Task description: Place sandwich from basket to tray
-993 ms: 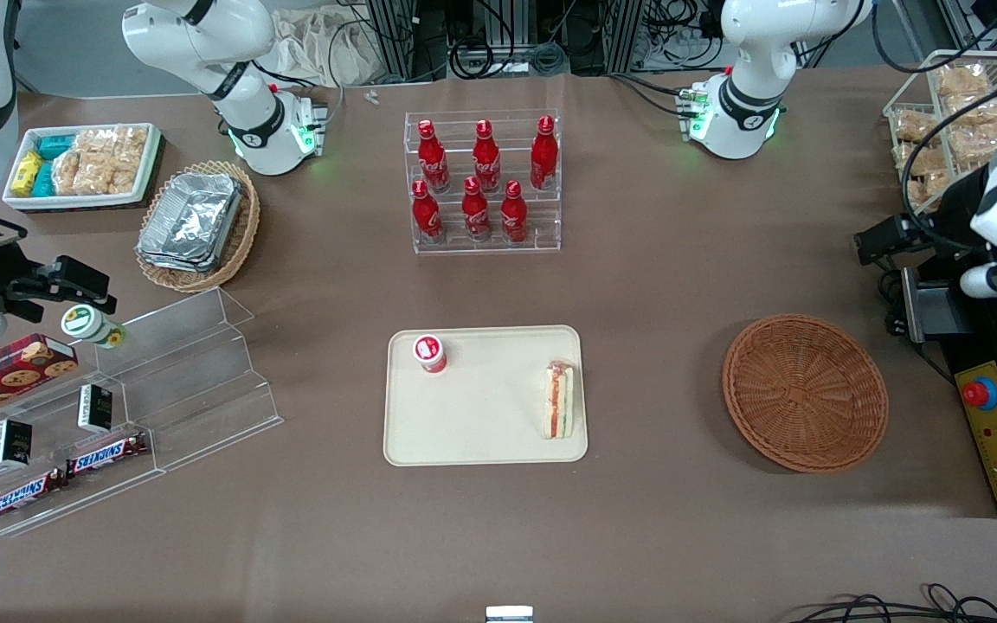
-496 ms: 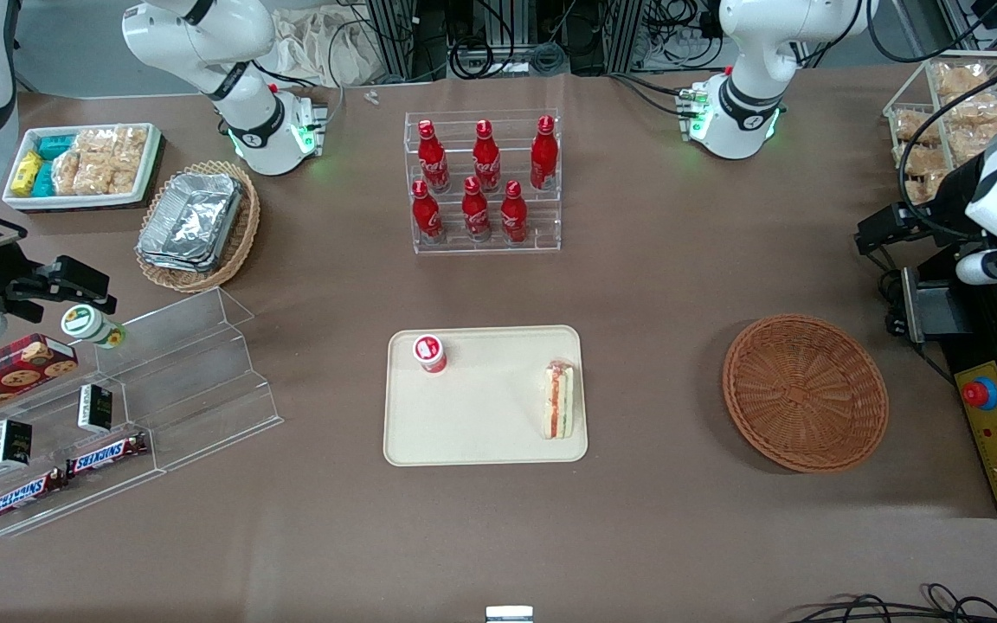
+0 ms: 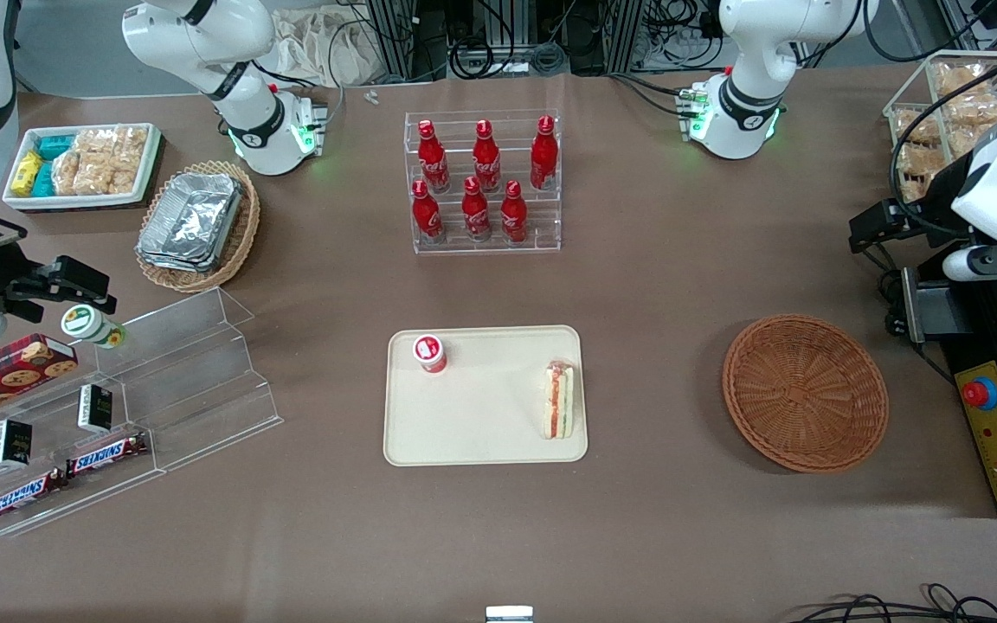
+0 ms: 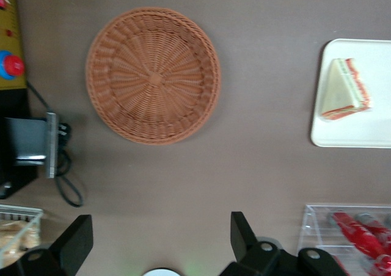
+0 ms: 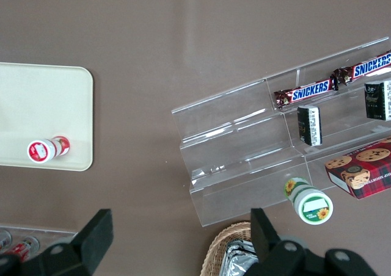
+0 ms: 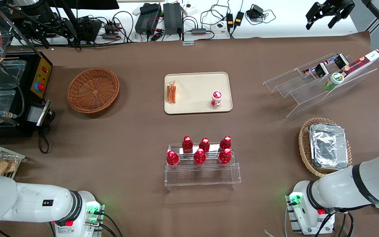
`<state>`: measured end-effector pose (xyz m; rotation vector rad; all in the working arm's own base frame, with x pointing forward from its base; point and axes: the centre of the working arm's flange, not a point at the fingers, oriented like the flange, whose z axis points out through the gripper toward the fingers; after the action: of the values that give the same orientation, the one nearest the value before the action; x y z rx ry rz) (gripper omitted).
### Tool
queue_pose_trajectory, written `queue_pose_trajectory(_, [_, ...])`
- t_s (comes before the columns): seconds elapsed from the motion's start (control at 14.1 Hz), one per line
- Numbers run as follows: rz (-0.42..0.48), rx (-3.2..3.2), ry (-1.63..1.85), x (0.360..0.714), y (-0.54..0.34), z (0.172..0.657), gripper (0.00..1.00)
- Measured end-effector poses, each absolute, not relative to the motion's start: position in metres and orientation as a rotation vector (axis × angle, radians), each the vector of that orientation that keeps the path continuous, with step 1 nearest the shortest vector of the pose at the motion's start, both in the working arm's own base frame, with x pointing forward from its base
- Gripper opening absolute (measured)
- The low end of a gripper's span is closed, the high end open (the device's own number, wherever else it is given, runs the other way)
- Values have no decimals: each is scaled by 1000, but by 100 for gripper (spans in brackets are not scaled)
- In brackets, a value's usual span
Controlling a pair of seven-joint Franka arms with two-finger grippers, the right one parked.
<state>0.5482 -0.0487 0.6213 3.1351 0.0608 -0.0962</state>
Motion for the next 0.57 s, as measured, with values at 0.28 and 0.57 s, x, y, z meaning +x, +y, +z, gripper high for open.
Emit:
queue_pose_trajectory(0.28, [-61,3171,31,548,-55,629,100])
queue_pose_trajectory(0.57, [-41,3170,41,549,-52,634,100])
